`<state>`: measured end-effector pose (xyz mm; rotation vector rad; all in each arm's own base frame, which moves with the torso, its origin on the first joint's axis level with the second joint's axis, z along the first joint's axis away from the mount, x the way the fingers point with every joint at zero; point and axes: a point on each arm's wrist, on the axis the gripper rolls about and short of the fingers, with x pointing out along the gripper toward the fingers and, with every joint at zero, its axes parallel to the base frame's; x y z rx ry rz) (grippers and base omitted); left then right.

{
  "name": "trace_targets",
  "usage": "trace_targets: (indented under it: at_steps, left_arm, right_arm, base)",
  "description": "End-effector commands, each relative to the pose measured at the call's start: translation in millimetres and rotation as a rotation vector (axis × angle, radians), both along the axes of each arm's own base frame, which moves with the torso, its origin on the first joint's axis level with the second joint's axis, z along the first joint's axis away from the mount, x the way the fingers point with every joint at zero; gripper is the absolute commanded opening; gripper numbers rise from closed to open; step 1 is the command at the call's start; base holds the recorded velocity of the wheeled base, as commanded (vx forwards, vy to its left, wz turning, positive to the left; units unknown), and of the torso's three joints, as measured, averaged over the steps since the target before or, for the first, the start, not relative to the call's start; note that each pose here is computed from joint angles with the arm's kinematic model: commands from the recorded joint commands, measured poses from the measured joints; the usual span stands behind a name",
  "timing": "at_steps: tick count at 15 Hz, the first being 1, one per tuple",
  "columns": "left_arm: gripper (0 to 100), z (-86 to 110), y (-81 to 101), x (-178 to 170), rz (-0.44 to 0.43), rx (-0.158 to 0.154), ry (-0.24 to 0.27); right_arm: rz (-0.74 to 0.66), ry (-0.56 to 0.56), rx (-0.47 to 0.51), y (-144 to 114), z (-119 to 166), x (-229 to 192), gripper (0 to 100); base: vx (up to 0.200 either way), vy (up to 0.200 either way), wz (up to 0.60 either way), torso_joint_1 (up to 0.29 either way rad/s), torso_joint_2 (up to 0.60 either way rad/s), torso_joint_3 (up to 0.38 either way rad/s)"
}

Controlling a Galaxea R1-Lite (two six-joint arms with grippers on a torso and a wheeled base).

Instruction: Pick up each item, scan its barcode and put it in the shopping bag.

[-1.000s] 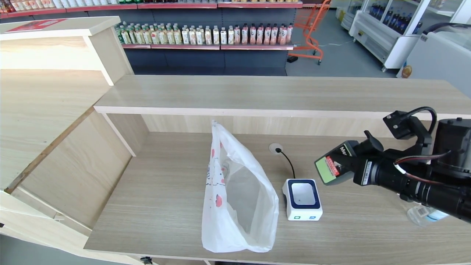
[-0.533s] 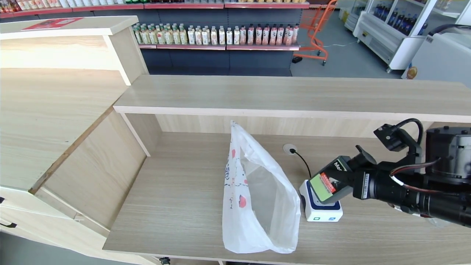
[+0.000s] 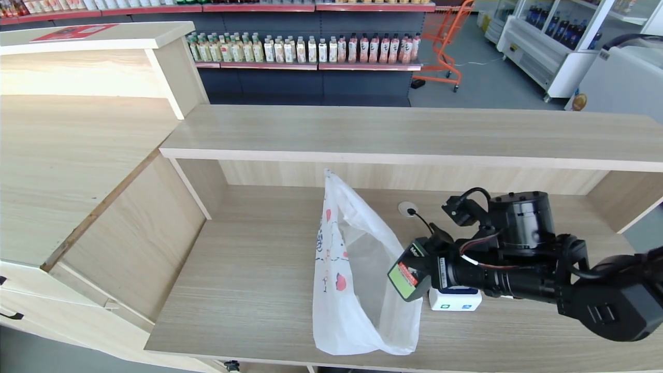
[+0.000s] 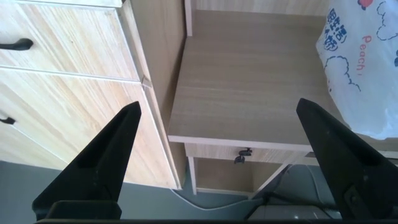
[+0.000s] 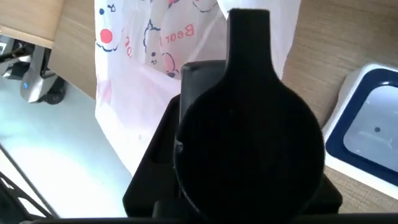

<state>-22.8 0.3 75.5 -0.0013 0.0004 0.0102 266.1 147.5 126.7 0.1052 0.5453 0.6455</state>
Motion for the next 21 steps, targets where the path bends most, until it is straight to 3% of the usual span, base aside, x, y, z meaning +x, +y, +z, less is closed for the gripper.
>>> trace_targets:
  at_steps: [1,8,17,18,21]
  left_arm:
    - [100,0.0,0.0,0,0.002,0.0,0.0]
    - [100,0.0,0.0,0,0.001,0.0,0.0]
    - [100,0.0,0.0,0,0.001,0.0,0.0]
    - [100,0.0,0.0,0,0.001,0.0,0.0]
    - [100,0.0,0.0,0,0.001,0.0,0.0]
  right_arm:
    - [0.068,0.029,-0.035,32,-24,16,0]
    - [0.188,-0.204,-0.188,62,-55,66,0]
    - [0.279,-0.388,-0.326,72,-92,87,0]
    - [0.279,-0.402,-0.318,74,-91,86,100]
    - [0.259,-0.416,-0.277,74,-75,85,100]
  base:
    - [0.0,0.0,0.0,0.0,0.0,0.0]
    - [0.0,0.0,0.0,0.0,0.0,0.0]
    - [0.0,0.0,0.0,0.0,0.0,0.0]
    - [0.0,0.0,0.0,0.0,0.0,0.0]
    - [0.0,0.0,0.0,0.0,0.0,0.0]
